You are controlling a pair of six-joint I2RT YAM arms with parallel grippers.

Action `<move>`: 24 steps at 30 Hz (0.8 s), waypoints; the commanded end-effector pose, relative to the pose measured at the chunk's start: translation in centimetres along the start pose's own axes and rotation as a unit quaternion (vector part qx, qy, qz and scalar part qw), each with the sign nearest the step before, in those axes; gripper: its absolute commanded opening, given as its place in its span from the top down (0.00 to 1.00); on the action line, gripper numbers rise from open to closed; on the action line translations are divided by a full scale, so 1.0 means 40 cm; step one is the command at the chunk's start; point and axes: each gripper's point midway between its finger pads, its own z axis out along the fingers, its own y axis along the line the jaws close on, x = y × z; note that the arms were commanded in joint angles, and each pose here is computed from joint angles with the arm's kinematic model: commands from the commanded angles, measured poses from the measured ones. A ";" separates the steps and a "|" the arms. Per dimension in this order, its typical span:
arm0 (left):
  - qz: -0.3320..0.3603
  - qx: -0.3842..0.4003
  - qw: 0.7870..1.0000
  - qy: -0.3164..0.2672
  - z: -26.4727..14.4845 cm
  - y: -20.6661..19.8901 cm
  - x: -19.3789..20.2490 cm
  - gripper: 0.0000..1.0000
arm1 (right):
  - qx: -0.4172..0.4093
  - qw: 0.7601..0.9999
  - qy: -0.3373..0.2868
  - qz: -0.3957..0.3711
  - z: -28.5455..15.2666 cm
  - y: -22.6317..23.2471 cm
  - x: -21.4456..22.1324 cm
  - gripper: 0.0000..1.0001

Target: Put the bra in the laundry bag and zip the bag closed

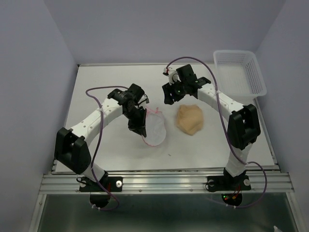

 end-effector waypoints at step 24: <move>-0.003 -0.021 0.999 0.034 0.077 0.099 0.081 1.00 | -0.068 0.992 -0.096 -0.052 0.145 0.136 -0.077 0.19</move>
